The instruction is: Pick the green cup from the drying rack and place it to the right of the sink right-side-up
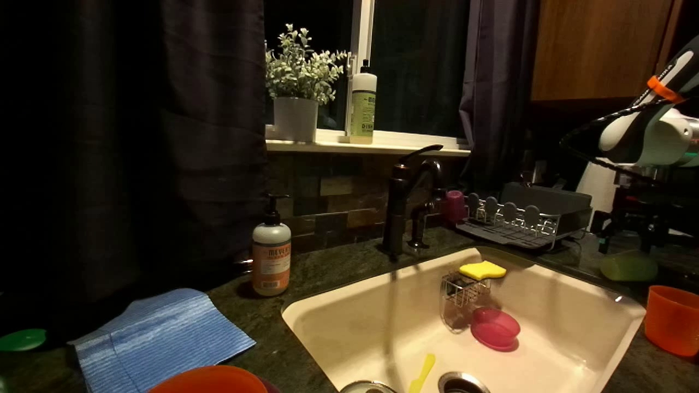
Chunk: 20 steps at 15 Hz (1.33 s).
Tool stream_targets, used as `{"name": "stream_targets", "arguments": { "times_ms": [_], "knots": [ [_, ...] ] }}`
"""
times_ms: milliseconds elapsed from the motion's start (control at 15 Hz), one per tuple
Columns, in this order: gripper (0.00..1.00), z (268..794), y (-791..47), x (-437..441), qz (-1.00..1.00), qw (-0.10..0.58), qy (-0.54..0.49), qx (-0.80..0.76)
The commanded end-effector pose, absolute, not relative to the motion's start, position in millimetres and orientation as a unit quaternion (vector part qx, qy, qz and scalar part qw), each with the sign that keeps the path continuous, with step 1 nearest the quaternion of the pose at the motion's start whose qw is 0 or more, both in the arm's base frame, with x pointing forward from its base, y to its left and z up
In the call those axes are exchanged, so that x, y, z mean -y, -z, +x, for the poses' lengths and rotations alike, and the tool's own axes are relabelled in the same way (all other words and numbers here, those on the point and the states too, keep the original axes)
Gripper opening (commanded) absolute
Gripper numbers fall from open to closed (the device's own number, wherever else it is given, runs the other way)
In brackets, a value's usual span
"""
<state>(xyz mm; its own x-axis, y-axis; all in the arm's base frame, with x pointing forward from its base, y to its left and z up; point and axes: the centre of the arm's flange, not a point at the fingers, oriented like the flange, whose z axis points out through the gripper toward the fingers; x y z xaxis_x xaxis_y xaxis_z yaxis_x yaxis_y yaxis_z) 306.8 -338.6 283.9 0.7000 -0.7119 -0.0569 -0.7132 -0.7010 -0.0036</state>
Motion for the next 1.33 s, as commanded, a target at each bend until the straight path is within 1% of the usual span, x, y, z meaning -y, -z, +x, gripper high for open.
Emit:
{"name": "stream_targets", "arguments": {
  "times_ms": [0,67,133,200,267,333,400,533,600,667,800,867,933,1000,1133,1267],
  "knots": [
    [0.90,300.9,-274.9,340.0,-0.915,0.023,-0.018,-0.403],
    [0.92,300.3,-274.3,340.4,-0.914,0.024,-0.018,-0.404],
    [0.90,299.8,-274.4,341.0,-0.914,0.023,-0.018,-0.405],
    [0.86,299.5,-274.6,341.8,-0.913,0.023,-0.017,-0.406],
    [0.71,299.6,-274.8,342.2,-0.913,0.022,-0.015,-0.407],
    [0.64,299.7,-275.4,342.6,-0.913,0.021,-0.013,-0.408],
    [0.64,299.8,-275.8,342.9,-0.913,0.020,-0.011,-0.408],
    [0.46,300.7,-278.9,343.3,-0.913,0.017,-0.005,-0.408],
    [0.42,301.3,-279.7,343.7,-0.913,0.016,-0.003,-0.408],
    [0.41,301.6,-280.2,344.0,-0.913,0.015,-0.002,-0.408],
    [0.34,302.1,-280.7,344.9,-0.912,0.012,0.002,-0.409],
    [0.33,302.3,-281.0,345.4,-0.912,0.012,0.004,-0.410],
    [0.28,302.6,-281.1,346.0,-0.911,0.010,0.005,-0.411],
    [0.17,302.8,-281.1,346.5,-0.911,0.010,0.006,-0.413],
    [0.00,303.0,-281.1,347.3,-0.910,0.007,0.009,-0.415],
    [0.00,302.7,-281.4,348.0,-0.908,0.006,0.010,-0.418]
  ]
}}
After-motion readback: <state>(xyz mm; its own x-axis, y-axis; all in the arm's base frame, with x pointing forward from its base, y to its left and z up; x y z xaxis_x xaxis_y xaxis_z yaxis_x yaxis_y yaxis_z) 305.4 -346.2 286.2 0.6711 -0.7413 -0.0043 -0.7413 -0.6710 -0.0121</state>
